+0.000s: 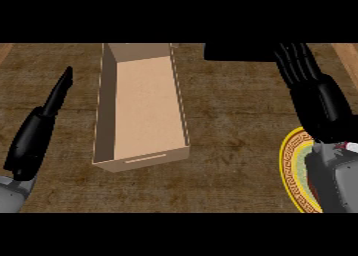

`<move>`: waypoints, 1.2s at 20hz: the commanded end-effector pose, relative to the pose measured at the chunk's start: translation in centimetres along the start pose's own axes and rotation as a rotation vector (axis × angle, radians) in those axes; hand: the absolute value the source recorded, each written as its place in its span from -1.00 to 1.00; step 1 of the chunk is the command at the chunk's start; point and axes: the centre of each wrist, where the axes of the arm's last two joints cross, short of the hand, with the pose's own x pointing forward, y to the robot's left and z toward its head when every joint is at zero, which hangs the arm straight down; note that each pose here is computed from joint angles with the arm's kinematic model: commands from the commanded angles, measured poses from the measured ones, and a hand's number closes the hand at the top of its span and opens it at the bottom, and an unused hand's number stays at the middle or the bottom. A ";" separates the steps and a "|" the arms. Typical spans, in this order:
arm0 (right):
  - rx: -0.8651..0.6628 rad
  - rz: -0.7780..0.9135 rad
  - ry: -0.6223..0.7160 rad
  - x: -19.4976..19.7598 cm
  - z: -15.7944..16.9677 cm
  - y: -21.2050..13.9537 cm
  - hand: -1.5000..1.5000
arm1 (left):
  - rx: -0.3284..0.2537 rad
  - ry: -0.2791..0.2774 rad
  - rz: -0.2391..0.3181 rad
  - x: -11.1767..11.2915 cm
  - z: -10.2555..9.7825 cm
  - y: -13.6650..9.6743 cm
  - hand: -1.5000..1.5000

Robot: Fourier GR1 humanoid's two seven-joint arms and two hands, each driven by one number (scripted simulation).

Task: Pick the can from the plate and place it in the cardboard box

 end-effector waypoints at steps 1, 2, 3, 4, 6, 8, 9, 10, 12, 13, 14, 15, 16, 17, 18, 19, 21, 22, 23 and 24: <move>0.016 0.009 -0.015 0.0 0.2 -2.0 -1.00 | 0.038 0.082 0.047 -2.0 1.2 0.3 0.00; -0.014 -0.034 -0.031 -1.2 0.2 -4.1 -1.00 | 0.049 0.143 0.055 -1.4 1.9 -0.2 0.00; -0.020 -0.045 -0.047 0.3 -0.1 -6.4 -1.00 | 0.079 0.202 0.061 -2.1 1.7 -0.4 0.00; -0.022 -0.056 -0.060 0.9 1.4 -8.6 -1.00 | 0.100 0.270 0.065 -4.1 3.2 0.1 0.00; -0.057 -0.107 -0.108 1.6 1.2 -12.3 -1.00 | 0.142 0.395 0.112 -5.2 3.5 -0.1 0.00; -0.134 0.540 0.213 1.7 3.6 -14.9 1.00 | 0.115 0.409 0.156 -4.8 3.8 -1.4 0.00; -0.357 0.325 0.243 -2.2 5.7 -15.5 1.00 | 0.097 0.430 0.167 -5.0 4.9 -1.7 0.00; -0.397 0.236 0.229 -3.8 6.6 -15.8 -1.00 | 0.095 0.453 0.180 -5.6 5.1 -1.7 0.00; -0.454 0.161 0.177 -6.2 7.7 -15.7 -1.00 | 0.094 0.446 0.183 -4.8 5.7 -2.0 0.00; -0.427 0.101 0.146 -6.3 9.6 -17.1 -1.00 | 0.088 0.464 0.180 -6.3 5.8 -1.2 0.00; -0.402 0.137 0.112 -4.6 9.7 -20.7 -1.00 | 0.070 0.457 0.183 -5.4 5.3 -2.0 0.00; -0.343 0.164 0.098 -4.8 9.2 -21.2 -1.00 | 0.091 0.448 0.186 -6.6 5.4 -2.8 0.00; -0.295 0.229 0.131 -3.8 11.1 -22.6 -1.00 | 0.093 0.456 0.192 -6.0 5.7 -1.0 0.00; -0.244 0.299 0.178 -2.8 10.4 -23.6 -1.00 | 0.089 0.456 0.179 -6.0 5.7 -2.2 0.00; -0.174 0.372 0.214 -2.5 10.0 -22.1 -1.00 | 0.096 0.457 0.177 -6.8 6.6 -2.5 0.00; -0.134 0.442 0.250 -1.2 8.4 -22.7 -1.00 | 0.071 0.440 0.185 -5.6 5.4 -2.2 0.00; -0.045 0.599 0.314 1.5 9.0 -24.5 -1.00 | 0.092 0.454 0.184 -5.5 4.6 -1.5 0.00; -0.019 0.634 0.344 2.2 9.1 -25.7 -1.00 | 0.075 0.454 0.186 -6.5 6.2 -2.9 0.00; 0.070 0.653 0.394 1.1 9.6 -24.6 -1.00 | 0.079 0.465 0.182 -6.3 5.7 -1.7 0.00; 0.092 0.691 0.418 4.4 8.4 -26.3 -1.00 | 0.064 0.444 0.185 -5.9 5.6 -2.7 0.00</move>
